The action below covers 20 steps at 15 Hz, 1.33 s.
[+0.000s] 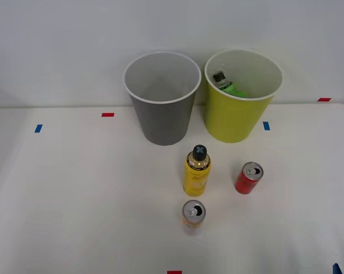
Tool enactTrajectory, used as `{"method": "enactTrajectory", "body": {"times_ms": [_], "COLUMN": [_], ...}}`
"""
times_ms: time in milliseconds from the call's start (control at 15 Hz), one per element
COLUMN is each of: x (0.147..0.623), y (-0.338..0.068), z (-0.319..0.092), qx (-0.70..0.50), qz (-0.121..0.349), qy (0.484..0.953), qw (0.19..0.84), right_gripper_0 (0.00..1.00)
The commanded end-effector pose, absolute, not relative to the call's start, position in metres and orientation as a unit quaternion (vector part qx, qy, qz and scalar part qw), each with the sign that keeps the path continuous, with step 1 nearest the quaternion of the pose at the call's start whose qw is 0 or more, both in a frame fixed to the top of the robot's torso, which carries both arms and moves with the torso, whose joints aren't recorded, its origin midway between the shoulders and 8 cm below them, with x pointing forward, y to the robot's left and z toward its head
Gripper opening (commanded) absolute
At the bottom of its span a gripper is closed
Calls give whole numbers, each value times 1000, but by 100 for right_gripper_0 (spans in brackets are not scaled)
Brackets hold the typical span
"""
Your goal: Put cans in the gray bin, plastic bottles in the light green bin
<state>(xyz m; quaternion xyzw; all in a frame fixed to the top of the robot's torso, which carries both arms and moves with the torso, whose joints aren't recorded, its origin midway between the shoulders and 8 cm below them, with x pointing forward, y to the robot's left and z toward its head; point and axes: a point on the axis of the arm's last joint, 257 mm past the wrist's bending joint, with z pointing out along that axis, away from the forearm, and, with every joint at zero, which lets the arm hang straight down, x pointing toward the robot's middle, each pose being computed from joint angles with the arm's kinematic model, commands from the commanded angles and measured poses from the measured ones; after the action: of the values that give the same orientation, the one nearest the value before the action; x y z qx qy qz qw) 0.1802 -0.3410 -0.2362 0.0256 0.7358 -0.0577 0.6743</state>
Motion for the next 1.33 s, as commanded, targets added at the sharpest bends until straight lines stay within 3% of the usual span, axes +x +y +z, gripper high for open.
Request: {"method": "enactTrajectory", "body": {"times_ms": [67,333,933,1333], "x": [160,133,104,99], "y": [-350,-342,-337,-313], "z": [-249,-258,-257,-263], "qx": [37,82,54,21], "qz": [-53,33,53,61], "qy": [732,719,709,715], "qw": [679,689,701,696], "right_gripper_0": [100,100,100,100]}}
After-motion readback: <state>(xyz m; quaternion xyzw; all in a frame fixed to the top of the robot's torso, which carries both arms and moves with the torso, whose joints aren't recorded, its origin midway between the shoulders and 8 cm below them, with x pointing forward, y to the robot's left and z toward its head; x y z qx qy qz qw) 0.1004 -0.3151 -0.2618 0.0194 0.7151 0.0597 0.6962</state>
